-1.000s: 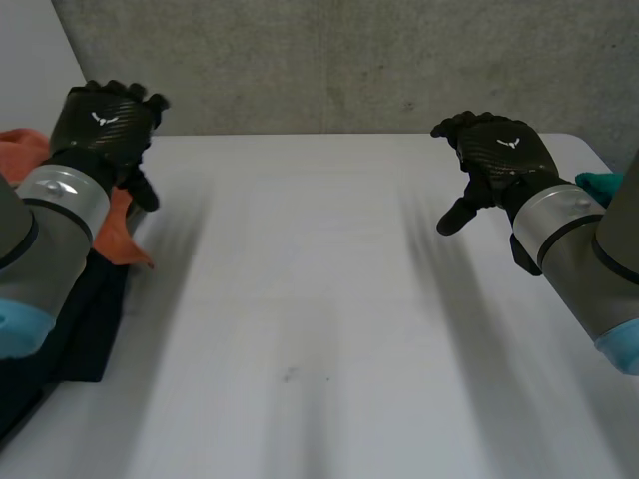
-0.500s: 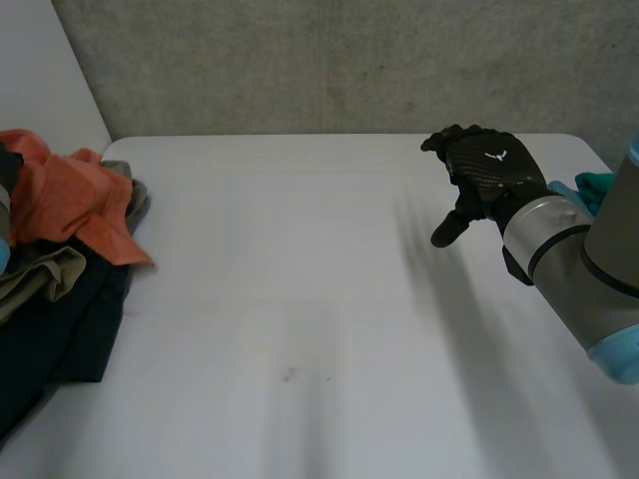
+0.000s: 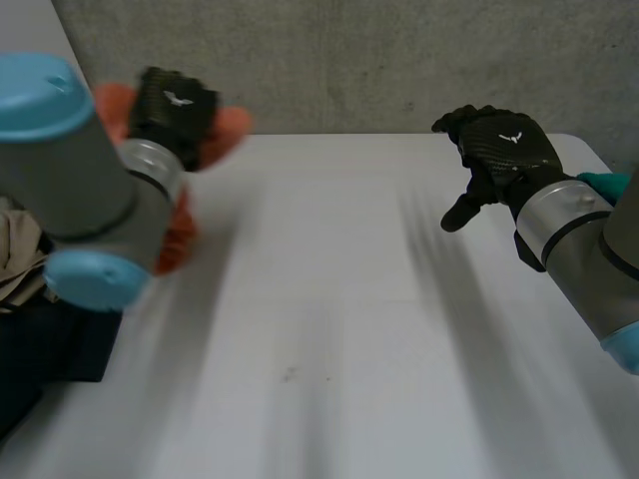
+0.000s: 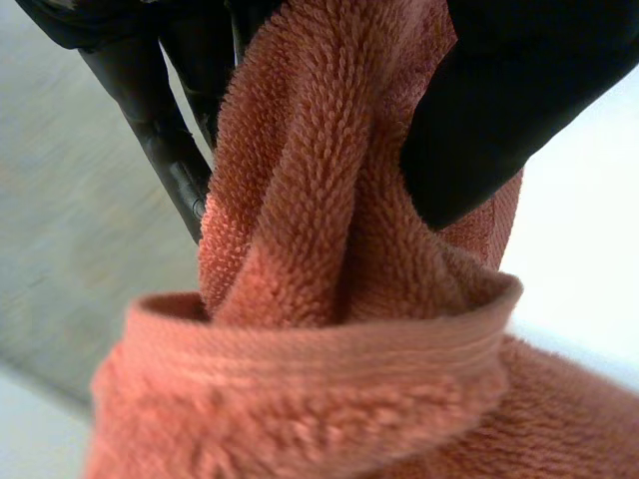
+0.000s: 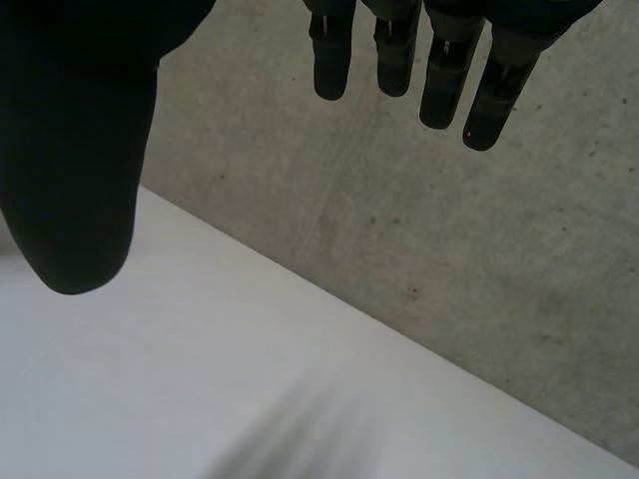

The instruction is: Fold the laundry.

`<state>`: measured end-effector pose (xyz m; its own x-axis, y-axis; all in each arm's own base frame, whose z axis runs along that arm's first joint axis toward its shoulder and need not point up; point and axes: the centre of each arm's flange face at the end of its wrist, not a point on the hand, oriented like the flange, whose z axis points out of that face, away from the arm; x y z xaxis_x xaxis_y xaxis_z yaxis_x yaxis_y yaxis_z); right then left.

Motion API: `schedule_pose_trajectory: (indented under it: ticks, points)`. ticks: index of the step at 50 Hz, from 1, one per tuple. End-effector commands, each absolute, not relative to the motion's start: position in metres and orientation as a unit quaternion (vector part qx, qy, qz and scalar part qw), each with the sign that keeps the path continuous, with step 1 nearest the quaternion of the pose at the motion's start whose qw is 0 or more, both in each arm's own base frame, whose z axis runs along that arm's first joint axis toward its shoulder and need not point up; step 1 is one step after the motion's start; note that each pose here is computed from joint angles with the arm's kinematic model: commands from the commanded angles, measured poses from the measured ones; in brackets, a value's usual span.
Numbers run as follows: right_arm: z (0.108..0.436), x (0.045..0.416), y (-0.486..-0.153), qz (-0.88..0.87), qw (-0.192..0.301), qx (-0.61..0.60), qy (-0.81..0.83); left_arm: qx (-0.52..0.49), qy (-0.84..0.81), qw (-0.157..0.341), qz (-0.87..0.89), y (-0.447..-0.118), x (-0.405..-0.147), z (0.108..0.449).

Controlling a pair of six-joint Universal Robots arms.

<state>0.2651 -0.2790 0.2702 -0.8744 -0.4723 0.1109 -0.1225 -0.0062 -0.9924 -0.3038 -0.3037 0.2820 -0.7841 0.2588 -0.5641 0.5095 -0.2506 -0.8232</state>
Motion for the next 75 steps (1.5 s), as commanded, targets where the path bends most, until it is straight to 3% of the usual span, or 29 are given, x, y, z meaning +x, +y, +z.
schedule_pose_trajectory:
  ticks: [1, 7, 15, 22, 27, 30, 34, 40, 48, 60, 69, 75]
  points:
    - [0.276, 0.257, -0.286, -0.685, 0.119, -0.203, 0.689, 0.39, 0.623, -0.048, -0.677, -0.203, -0.362, 0.239]
    - [0.279, 0.248, -0.292, -0.689, 0.11, -0.193, 0.69, 0.406, 0.636, -0.08, -0.651, -0.176, -0.368, 0.221]
    - [0.284, 0.25, -0.294, -0.692, 0.115, -0.196, 0.685, 0.383, 0.629, -0.073, -0.672, -0.182, -0.359, 0.244]
    - [0.282, 0.26, -0.279, -0.66, 0.131, -0.265, 0.691, 0.32, 0.637, -0.034, -0.701, -0.217, -0.314, 0.283]
    - [0.272, 0.26, -0.262, -0.606, 0.108, -0.337, 0.712, 0.299, 0.642, -0.012, -0.706, -0.232, -0.292, 0.291]
    - [0.267, 0.259, -0.254, -0.58, 0.101, -0.355, 0.726, 0.284, 0.653, 0.01, -0.702, -0.255, -0.272, 0.288]
    - [0.258, 0.275, -0.228, -0.549, 0.137, -0.369, 0.738, 0.261, 0.669, 0.031, -0.696, -0.291, -0.242, 0.281]
    - [0.235, 0.288, -0.199, -0.517, 0.192, -0.335, 0.764, 0.266, 0.707, 0.026, -0.655, -0.342, -0.214, 0.236]
    - [0.207, 0.299, -0.175, -0.495, 0.241, -0.286, 0.784, 0.306, 0.729, -0.032, -0.611, -0.359, -0.225, 0.185]
    - [0.17, 0.305, -0.152, -0.51, 0.194, -0.297, 0.784, 0.346, 0.726, -0.098, -0.586, -0.333, -0.273, 0.16]
    - [0.154, 0.312, -0.144, -0.502, 0.184, -0.327, 0.779, 0.358, 0.725, -0.094, -0.581, -0.341, -0.292, 0.139]
    - [0.146, 0.318, -0.142, -0.504, 0.186, -0.339, 0.772, 0.34, 0.733, -0.059, -0.586, -0.357, -0.295, 0.125]
